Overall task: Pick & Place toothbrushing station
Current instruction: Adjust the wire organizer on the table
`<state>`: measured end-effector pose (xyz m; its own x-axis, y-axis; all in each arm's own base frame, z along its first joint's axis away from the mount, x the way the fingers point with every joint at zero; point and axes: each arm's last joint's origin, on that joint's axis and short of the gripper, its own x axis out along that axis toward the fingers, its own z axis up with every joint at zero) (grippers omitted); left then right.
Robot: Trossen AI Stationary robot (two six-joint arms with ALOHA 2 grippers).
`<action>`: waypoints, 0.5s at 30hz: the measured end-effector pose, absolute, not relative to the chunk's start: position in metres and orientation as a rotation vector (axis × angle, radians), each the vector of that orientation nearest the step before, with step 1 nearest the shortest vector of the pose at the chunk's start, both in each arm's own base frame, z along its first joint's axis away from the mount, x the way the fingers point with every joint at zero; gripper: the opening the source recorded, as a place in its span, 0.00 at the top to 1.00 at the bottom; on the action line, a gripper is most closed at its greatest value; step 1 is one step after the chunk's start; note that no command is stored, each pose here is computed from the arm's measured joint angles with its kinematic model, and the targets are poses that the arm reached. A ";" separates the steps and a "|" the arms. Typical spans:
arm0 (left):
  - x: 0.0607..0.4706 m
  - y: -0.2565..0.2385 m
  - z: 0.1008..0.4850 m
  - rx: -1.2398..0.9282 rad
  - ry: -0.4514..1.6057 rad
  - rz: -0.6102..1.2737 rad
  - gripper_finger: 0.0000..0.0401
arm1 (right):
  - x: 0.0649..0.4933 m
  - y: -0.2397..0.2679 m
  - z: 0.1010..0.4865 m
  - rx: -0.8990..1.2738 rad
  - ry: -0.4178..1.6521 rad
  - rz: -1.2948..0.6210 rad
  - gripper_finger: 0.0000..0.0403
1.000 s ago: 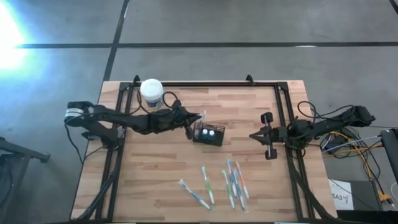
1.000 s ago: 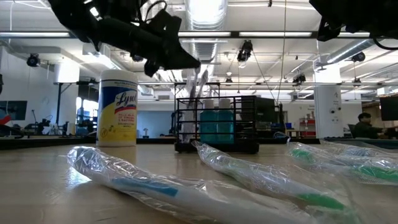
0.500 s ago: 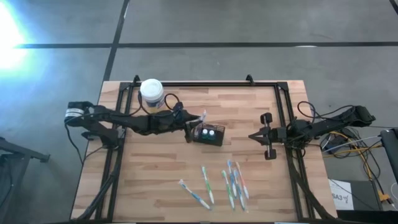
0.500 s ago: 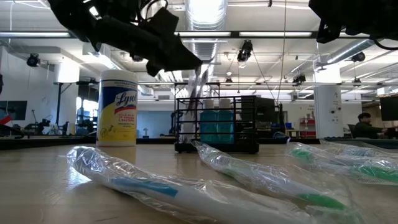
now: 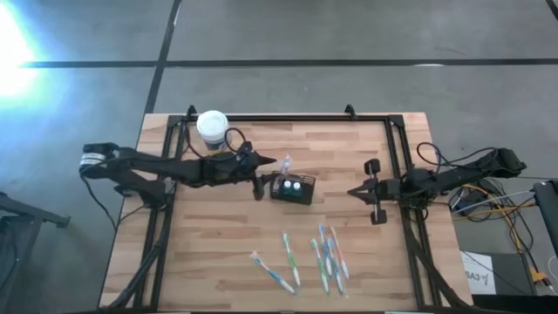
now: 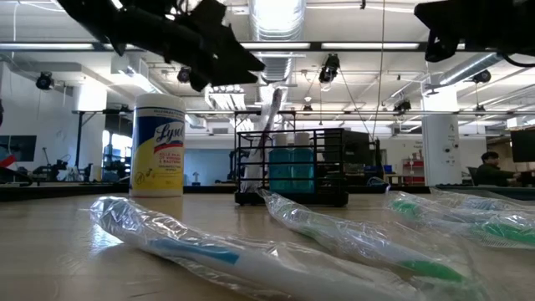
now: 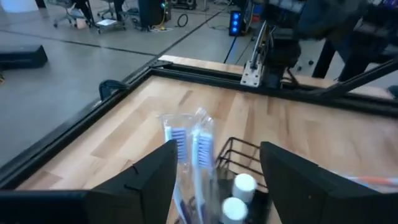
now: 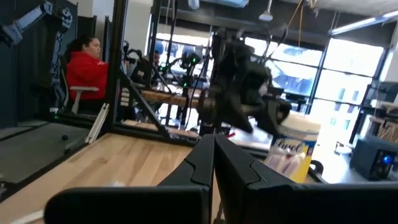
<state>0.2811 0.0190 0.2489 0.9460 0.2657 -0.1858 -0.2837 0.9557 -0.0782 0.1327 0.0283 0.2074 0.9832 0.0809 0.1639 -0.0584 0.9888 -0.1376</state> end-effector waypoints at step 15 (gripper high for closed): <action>0.238 -0.054 0.212 -0.093 0.351 0.443 0.97 | 0.148 0.031 0.176 0.021 0.097 0.069 0.98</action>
